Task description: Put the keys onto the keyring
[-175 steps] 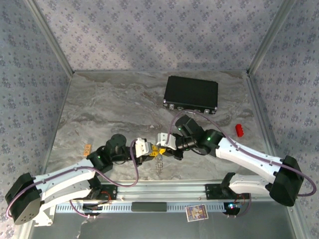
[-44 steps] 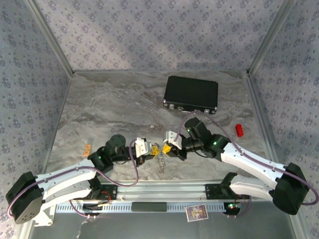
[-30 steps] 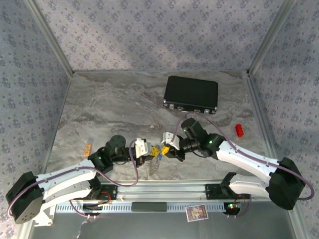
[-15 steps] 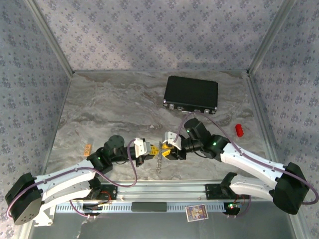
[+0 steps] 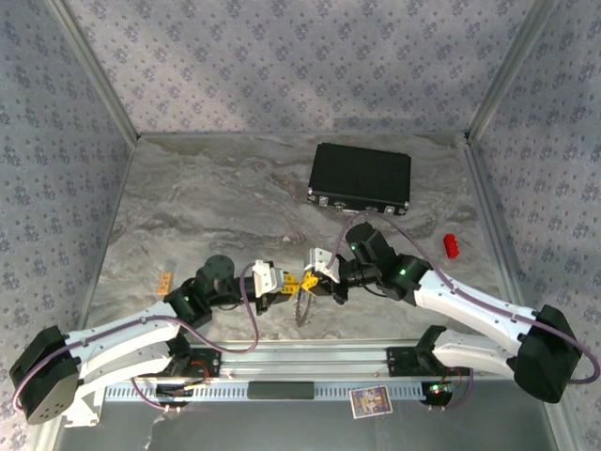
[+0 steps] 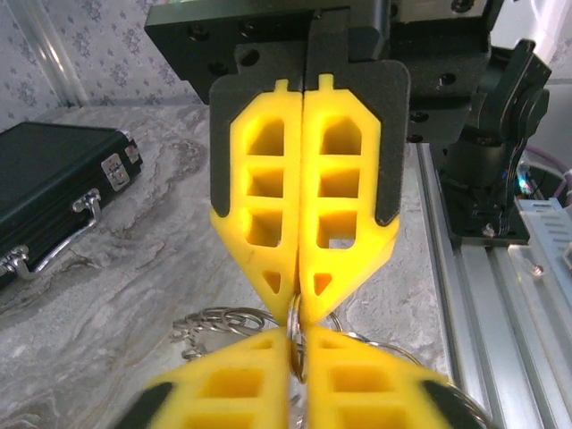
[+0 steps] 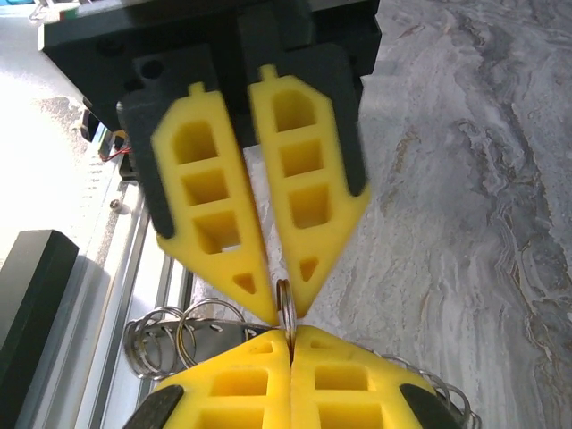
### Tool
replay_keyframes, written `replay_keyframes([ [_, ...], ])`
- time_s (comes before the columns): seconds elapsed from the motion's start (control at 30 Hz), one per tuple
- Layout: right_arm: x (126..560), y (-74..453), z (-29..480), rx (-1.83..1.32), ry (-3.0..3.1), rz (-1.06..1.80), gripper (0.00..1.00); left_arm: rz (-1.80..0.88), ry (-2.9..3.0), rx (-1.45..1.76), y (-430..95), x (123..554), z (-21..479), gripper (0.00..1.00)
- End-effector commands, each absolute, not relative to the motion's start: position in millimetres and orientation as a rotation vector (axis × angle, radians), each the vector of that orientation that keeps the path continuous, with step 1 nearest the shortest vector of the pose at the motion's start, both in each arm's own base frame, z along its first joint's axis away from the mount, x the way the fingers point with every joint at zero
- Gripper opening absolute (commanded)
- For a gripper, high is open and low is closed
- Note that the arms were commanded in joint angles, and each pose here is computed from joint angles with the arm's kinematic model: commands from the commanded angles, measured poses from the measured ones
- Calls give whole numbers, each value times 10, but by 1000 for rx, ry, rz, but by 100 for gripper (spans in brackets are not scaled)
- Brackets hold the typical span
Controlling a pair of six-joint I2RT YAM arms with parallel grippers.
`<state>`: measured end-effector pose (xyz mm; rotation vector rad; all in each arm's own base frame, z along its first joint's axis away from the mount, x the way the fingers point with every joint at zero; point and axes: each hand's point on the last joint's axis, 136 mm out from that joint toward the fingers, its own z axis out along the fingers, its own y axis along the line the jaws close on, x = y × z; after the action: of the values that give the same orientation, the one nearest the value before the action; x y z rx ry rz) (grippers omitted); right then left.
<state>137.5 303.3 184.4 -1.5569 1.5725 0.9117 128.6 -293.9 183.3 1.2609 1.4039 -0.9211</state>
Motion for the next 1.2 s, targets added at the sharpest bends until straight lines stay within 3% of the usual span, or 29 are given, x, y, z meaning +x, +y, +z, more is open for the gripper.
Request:
replay_keyframes([
  [0.0,1371,3024,1907,-1608,1568,866,0,-888,1380,1255,-2928,1313,1958,20],
  [0.43,1300,3025,1861,-1874,1601,703,0,-856,1422,1332,-2980,1338,1909,12],
  [0.6,1279,3065,1898,-1876,1580,715,0,-862,1404,1338,-2991,1325,1938,0],
  [0.77,1359,3006,1953,-1698,1587,799,30,-883,1377,1316,-2975,1294,1973,0],
  [1.17,1431,2939,1837,-1516,1626,890,33,-912,1324,1281,-2959,1254,2015,0],
])
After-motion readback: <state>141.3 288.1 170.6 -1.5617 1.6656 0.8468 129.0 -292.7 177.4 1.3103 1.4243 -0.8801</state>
